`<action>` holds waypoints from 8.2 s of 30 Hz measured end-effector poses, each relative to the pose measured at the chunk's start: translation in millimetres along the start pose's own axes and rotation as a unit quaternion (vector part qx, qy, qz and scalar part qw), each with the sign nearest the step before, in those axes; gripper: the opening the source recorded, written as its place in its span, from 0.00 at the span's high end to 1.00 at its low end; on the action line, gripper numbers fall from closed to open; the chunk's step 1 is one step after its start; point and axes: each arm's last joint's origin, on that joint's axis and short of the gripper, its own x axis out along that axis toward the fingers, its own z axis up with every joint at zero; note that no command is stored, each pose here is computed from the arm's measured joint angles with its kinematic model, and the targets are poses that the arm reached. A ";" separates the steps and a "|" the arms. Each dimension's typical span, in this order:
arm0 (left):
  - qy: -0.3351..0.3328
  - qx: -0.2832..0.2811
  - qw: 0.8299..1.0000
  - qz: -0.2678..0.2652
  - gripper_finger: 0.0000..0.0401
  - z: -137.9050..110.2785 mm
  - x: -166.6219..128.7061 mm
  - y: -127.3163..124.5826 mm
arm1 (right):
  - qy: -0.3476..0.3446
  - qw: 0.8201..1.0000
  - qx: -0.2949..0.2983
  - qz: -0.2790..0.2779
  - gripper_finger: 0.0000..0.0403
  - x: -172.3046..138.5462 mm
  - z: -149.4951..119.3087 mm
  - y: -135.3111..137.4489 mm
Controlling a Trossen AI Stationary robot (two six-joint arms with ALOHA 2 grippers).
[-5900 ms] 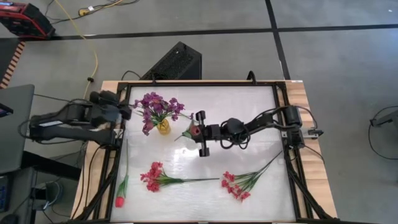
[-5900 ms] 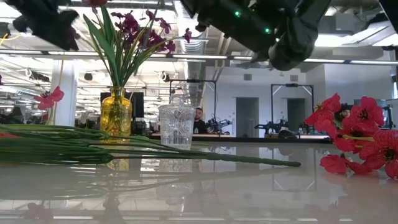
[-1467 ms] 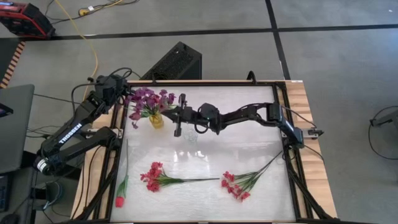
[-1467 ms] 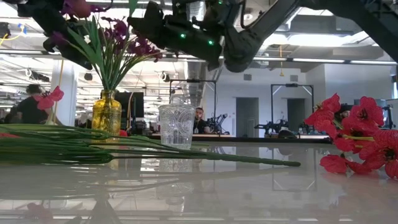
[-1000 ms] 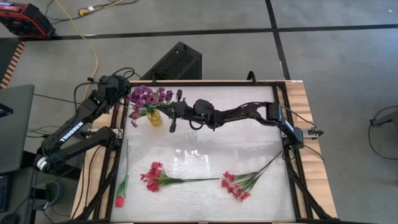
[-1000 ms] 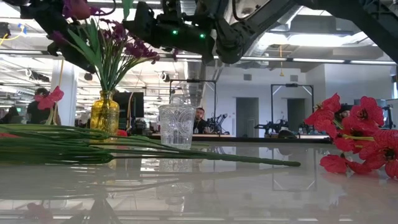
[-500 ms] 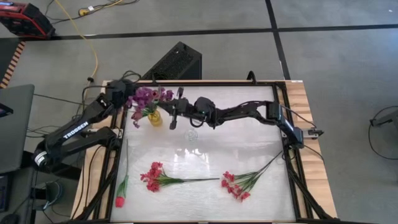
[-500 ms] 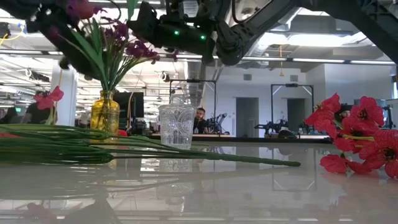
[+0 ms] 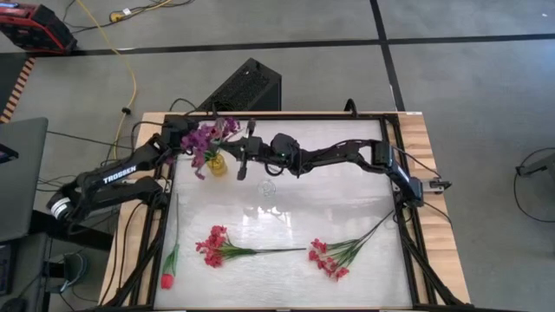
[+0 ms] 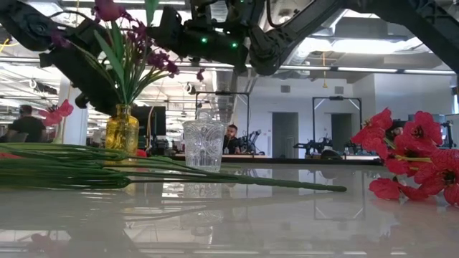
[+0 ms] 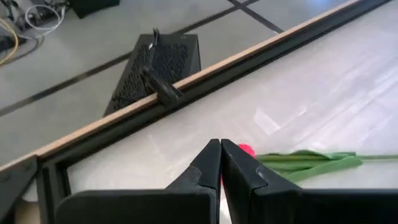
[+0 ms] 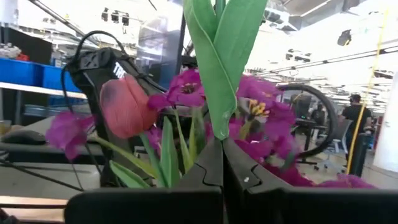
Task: Sort flowers into vase by color
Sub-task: Put the red flower into the yellow vase
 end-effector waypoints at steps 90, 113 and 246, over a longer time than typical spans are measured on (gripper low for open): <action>0.028 0.010 0.999 -0.038 1.00 -6.1 8.8 -4.5 | 0.271 0.947 -0.164 0.062 0.71 2.0 120.3 3.7; 0.031 0.011 0.998 -0.057 1.00 -6.7 8.7 -5.5 | 0.391 0.848 -0.169 0.314 0.41 -6.3 -11.5 108.2; 0.022 -0.010 0.992 -0.120 1.00 -4.8 16.1 -16.4 | -0.186 0.978 0.006 0.090 0.96 -38.6 -10.7 -26.2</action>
